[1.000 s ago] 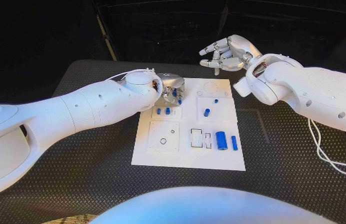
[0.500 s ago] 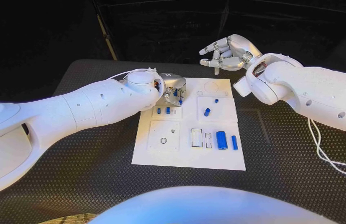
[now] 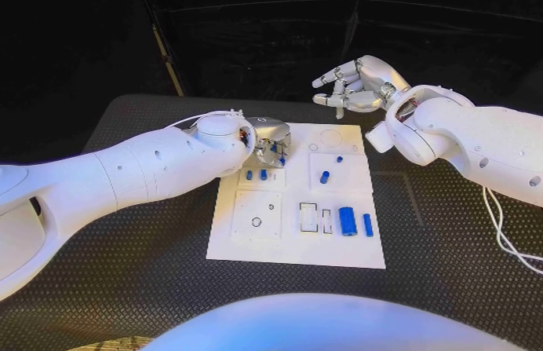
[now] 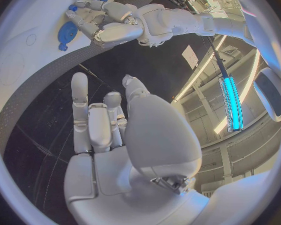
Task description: Assemble the parts on the task board
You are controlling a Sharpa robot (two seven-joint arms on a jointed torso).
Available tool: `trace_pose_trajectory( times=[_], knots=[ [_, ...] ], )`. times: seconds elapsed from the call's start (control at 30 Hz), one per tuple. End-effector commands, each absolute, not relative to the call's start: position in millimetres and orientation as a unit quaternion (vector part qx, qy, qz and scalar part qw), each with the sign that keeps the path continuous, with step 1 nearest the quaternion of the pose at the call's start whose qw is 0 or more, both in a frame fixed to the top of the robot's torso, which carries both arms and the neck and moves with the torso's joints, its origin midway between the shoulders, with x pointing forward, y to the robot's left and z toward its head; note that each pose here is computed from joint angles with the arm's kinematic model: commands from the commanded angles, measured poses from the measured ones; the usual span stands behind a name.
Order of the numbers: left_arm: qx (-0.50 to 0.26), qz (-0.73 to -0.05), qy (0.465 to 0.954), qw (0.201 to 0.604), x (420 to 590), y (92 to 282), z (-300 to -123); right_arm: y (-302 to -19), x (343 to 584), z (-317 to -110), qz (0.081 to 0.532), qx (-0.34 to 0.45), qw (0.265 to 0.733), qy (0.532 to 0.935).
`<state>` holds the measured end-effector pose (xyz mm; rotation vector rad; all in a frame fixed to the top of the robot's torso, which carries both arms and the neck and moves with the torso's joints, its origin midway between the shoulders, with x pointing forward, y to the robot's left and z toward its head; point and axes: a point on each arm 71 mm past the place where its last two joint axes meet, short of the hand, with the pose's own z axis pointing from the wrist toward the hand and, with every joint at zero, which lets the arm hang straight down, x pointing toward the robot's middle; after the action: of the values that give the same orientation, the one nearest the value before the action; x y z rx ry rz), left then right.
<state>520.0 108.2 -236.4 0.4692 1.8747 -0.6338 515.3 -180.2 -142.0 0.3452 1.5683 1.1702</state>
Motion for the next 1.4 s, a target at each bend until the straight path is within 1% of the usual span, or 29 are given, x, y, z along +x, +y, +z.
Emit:
trace_pose_trajectory(
  times=[0.03, 0.2, 0.4, 0.67, 0.87, 1.23, 1.27, 1.4],
  knots=[
    [0.186, -0.279, 0.767, 0.547, 519.7, 112.4, -232.1, -179.6, 515.2, -140.5, 0.498, 0.14, 0.546, 0.659],
    [0.164, -0.292, 0.758, 0.559, 520.6, 119.3, -221.7, -180.2, 515.8, -140.7, 0.497, 0.141, 0.546, 0.659],
    [0.148, -0.294, 0.757, 0.564, 519.0, 131.5, -215.8, -181.1, 516.2, -141.0, 0.497, 0.141, 0.547, 0.659],
    [0.128, -0.287, 0.764, 0.564, 516.6, 152.3, -214.5, -182.3, 516.3, -141.5, 0.496, 0.142, 0.547, 0.66],
    [0.12, -0.277, 0.773, 0.558, 516.0, 164.2, -216.8, -182.9, 516.4, -141.8, 0.495, 0.142, 0.547, 0.66],
    [0.119, -0.276, 0.774, 0.557, 516.0, 165.3, -217.1, -182.9, 516.4, -141.8, 0.495, 0.142, 0.547, 0.66],
    [0.117, -0.271, 0.779, 0.553, 516.0, 169.3, -218.9, -183.0, 516.4, -142.0, 0.495, 0.142, 0.546, 0.66],
    [0.116, -0.265, 0.787, 0.544, 516.3, 170.7, -223.3, -183.1, 516.3, -142.2, 0.495, 0.143, 0.546, 0.661]
  ],
)
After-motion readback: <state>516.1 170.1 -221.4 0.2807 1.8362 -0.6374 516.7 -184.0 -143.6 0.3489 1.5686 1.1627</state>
